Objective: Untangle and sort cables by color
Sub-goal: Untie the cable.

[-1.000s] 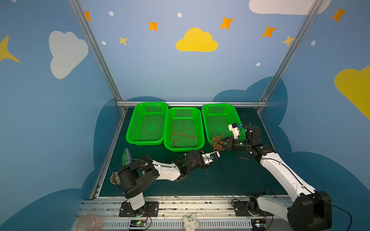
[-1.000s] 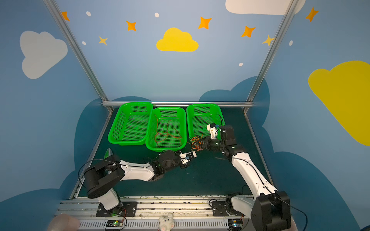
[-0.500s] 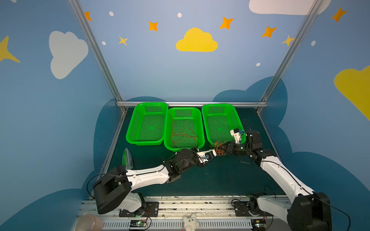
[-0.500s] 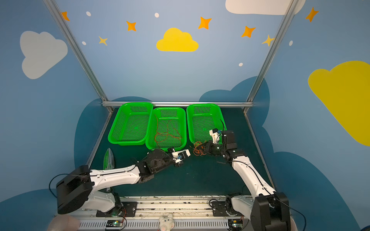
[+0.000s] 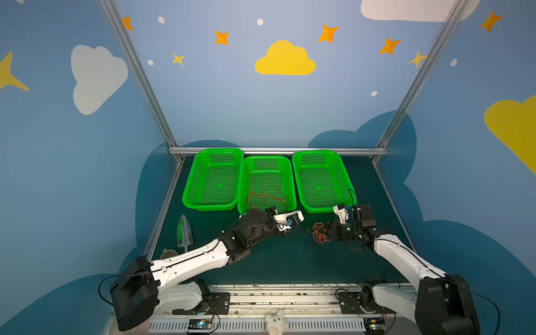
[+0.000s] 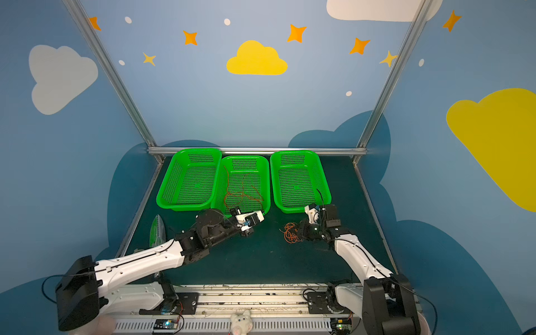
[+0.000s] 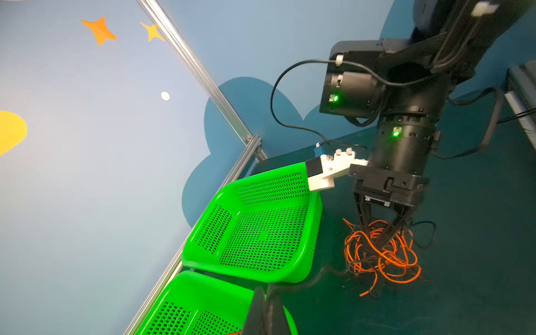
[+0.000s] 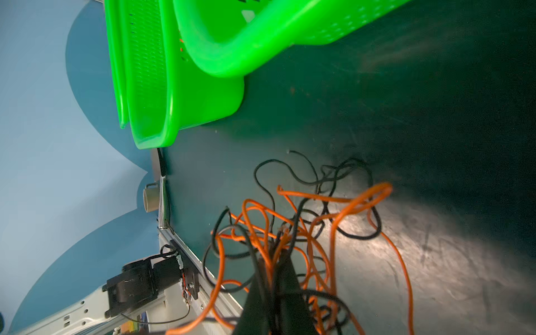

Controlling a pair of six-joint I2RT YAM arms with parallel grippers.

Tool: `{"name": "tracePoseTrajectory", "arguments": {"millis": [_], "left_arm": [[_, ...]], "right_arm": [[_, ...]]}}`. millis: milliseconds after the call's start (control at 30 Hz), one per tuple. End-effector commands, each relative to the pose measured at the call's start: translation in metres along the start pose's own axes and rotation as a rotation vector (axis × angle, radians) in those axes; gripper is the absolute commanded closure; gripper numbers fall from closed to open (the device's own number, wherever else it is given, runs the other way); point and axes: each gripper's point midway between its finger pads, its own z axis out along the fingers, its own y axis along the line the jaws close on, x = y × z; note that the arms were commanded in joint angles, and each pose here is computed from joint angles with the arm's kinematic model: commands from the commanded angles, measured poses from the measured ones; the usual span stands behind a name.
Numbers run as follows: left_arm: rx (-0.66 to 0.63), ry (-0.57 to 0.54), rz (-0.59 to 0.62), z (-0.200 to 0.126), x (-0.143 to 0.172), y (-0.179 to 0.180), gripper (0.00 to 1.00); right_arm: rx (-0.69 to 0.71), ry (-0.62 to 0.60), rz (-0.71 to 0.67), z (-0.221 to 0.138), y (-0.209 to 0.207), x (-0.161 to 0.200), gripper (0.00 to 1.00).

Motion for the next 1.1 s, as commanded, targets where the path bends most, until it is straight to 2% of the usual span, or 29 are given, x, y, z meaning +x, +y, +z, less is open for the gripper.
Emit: {"name": "tracePoseTrajectory", "arguments": {"millis": [0, 267, 467, 600, 833, 933, 1067], "left_arm": [[0.041, -0.040, 0.002, -0.002, -0.016, -0.001, 0.97], [0.070, -0.081, 0.008, -0.002, -0.033, -0.001, 0.97], [0.072, -0.099, 0.022, 0.003, -0.044, 0.004, 0.97], [0.067, -0.116, 0.035, 0.005, -0.053, 0.009, 0.97], [0.067, -0.144, 0.052, 0.006, -0.065, 0.014, 0.97], [0.065, -0.148, 0.066, 0.005, -0.068, 0.015, 0.97], [0.062, -0.159, 0.078, 0.003, -0.074, 0.018, 0.97]], "right_arm": [[0.041, 0.003, -0.024, 0.005, -0.009, 0.000, 0.89], [0.086, 0.025, -0.034, 0.008, -0.015, 0.004, 0.59], [0.132, -0.043, -0.110, -0.006, -0.010, -0.001, 0.43], [0.108, -0.112, -0.192, -0.019, 0.005, -0.008, 0.40], [-0.134, -0.178, -0.598, -0.028, 0.073, 0.004, 0.38], [-0.207, -0.176, -0.655, -0.022, 0.082, 0.013, 0.39], [-0.208, -0.126, -0.644, -0.010, 0.077, 0.022, 0.39]]}}
